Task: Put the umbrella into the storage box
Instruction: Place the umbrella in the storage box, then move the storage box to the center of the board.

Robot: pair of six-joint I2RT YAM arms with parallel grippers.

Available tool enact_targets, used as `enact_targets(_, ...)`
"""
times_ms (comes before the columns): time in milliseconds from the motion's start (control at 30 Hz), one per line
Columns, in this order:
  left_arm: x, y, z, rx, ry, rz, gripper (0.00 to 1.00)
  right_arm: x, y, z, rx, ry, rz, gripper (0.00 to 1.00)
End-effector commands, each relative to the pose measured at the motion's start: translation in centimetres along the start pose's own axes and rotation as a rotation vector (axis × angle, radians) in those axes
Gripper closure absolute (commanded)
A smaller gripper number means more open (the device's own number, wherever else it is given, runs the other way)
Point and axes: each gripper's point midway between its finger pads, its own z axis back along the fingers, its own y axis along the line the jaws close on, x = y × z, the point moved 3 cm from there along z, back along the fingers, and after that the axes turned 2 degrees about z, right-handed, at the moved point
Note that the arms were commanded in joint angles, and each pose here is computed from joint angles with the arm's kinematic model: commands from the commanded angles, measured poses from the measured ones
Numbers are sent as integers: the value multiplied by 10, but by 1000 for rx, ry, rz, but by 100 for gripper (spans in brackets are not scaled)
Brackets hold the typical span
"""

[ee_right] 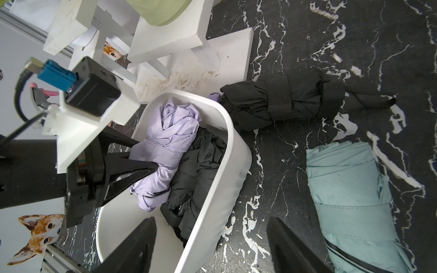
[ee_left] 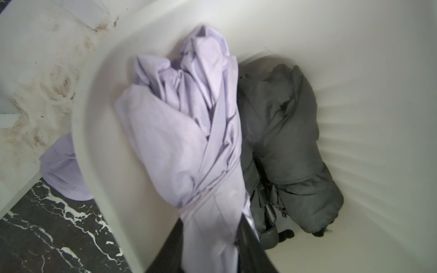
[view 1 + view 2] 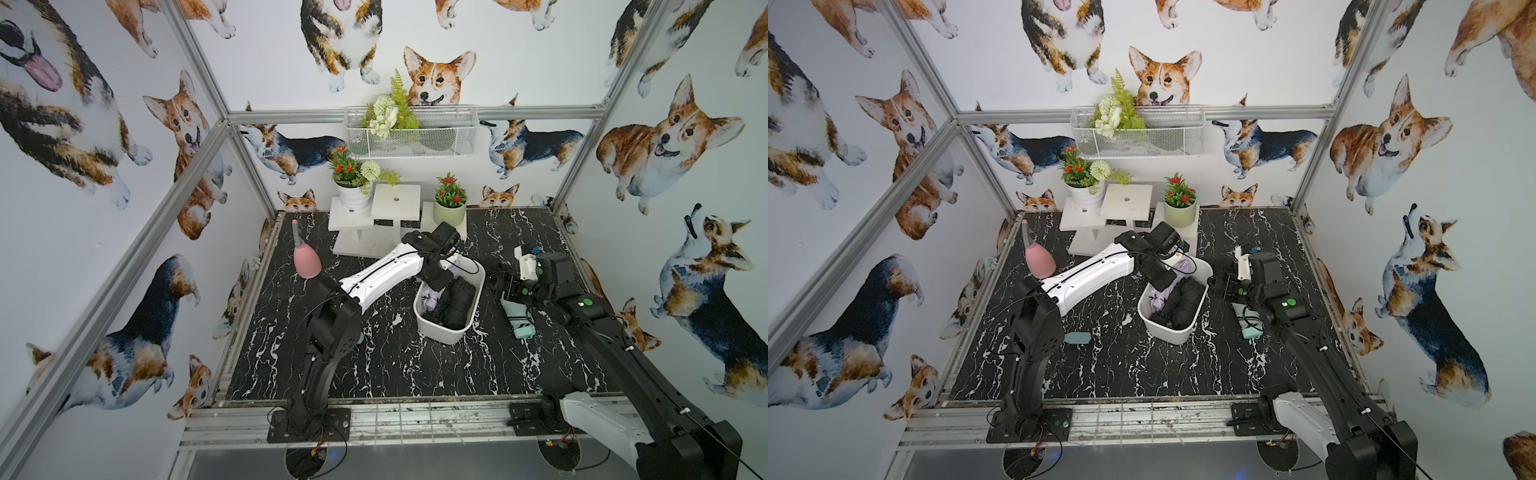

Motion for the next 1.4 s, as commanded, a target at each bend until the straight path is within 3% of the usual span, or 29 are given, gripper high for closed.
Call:
enact_targets(0,0,11,8,93,-2,13,39,-1,0,0,6,2,13,20)
enact_targets(167,19,3,54,38,-208,62,28,-2,0,0,8,6,14,20)
enact_targets(333,14,5,89,41,-312,98,21,-2,0,0,12,8,13,20)
enact_targets(533,-7,20,69,49,-240,131,20,-2,2,2,22,3,12,20)
enact_targets(833,-4,25,32,10,-195,170,20,-2,2,0,25,13,15,21)
enact_targets(933,-2,29,24,-3,-188,192,30,-3,2,0,24,12,16,22)
enact_targets(1067,-6,37,15,35,-151,202,58,-2,3,2,29,8,17,22)
enact_targets(1300,-13,36,-3,25,-98,197,67,-3,3,2,30,8,16,22)
enact_targets(1367,-14,36,-6,19,-89,199,75,-3,3,2,29,7,16,22)
